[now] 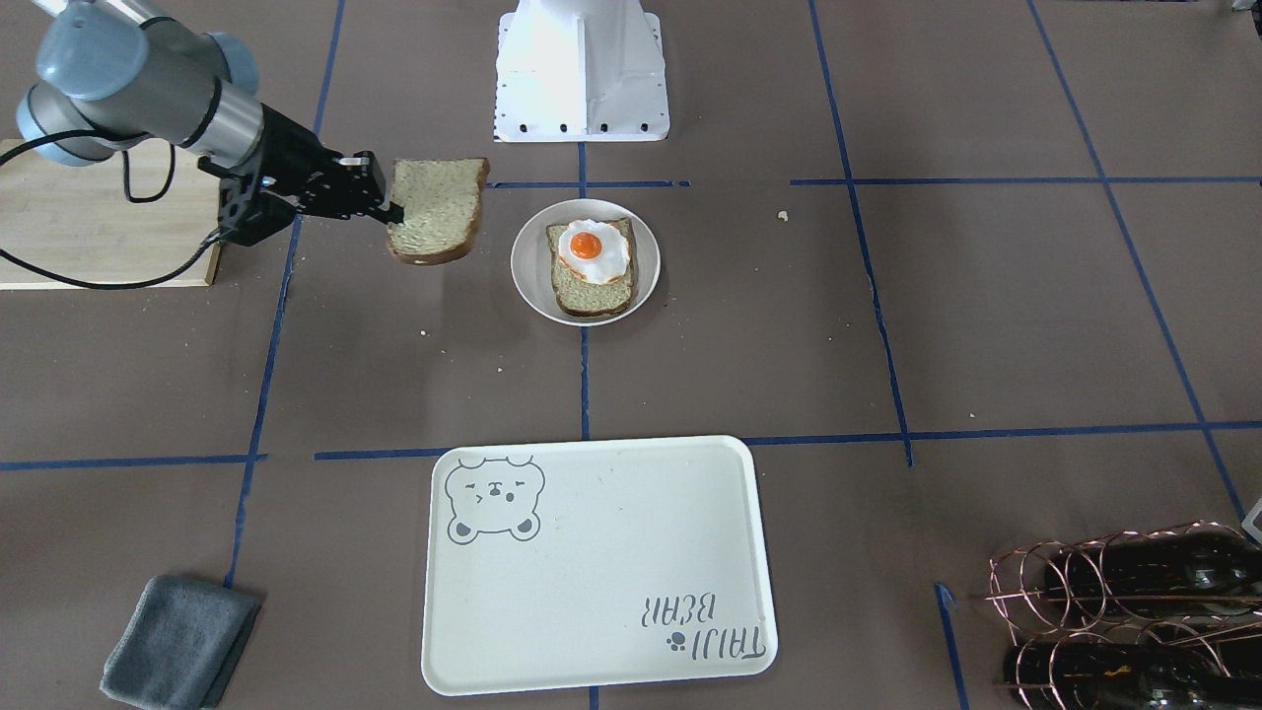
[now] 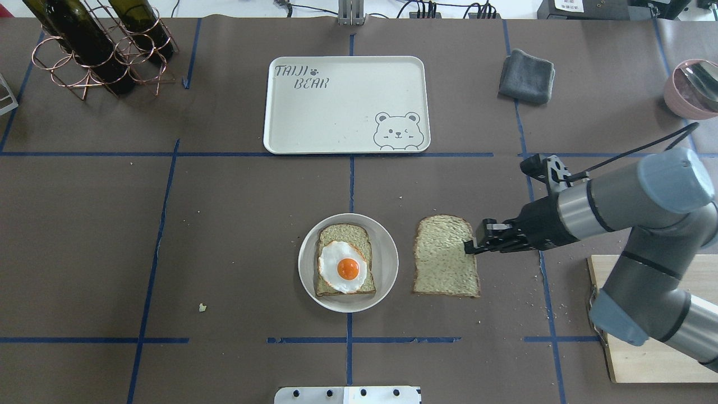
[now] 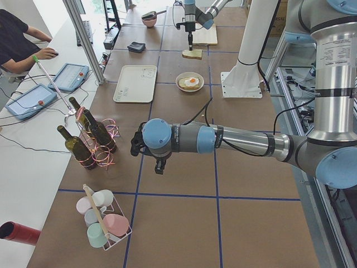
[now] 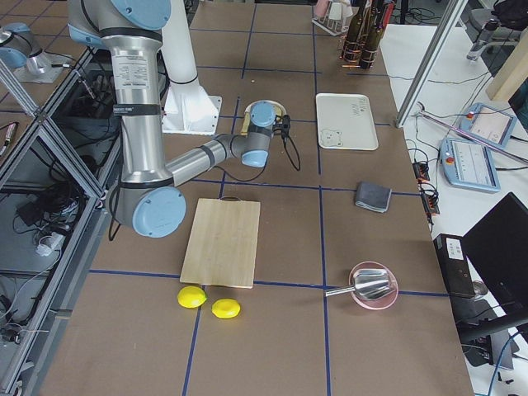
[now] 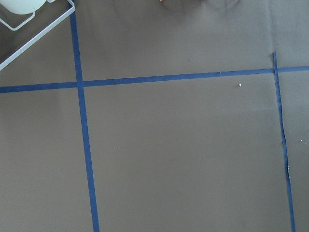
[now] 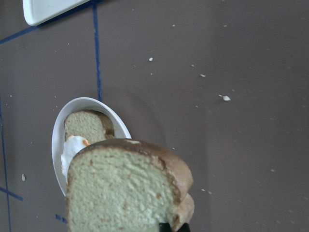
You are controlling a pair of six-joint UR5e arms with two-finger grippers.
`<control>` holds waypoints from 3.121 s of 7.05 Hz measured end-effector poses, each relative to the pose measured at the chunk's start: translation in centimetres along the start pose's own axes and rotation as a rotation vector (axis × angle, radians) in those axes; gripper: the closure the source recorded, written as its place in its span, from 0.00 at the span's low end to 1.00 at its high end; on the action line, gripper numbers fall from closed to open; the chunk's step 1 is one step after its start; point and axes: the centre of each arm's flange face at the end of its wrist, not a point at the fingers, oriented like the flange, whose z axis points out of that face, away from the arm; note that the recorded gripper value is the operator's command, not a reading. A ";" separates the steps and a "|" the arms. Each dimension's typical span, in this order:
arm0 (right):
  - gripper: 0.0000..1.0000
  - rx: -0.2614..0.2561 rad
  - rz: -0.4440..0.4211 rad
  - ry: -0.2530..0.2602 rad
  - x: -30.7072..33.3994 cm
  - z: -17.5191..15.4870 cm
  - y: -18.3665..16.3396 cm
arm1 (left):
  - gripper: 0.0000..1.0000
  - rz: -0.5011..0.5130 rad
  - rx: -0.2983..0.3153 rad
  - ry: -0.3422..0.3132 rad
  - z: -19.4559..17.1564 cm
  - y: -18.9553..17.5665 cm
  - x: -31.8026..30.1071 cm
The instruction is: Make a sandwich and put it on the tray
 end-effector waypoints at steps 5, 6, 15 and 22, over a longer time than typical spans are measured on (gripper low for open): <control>1.00 0.010 -0.004 0.074 -10.6 12.2 -2.2 | 0.00 0.021 0.013 0.019 0.0 -0.2 0.4; 1.00 0.012 -0.003 0.081 -10.5 12.6 -2.3 | 0.00 0.021 0.013 0.019 0.1 -0.2 0.4; 0.00 0.014 0.011 0.091 -11.1 10.9 -2.4 | 0.00 0.128 0.017 0.043 3.8 -2.0 5.8; 0.00 0.079 0.242 0.292 0.1 -5.8 -2.0 | 0.34 -0.214 -0.009 0.183 28.0 1.9 39.8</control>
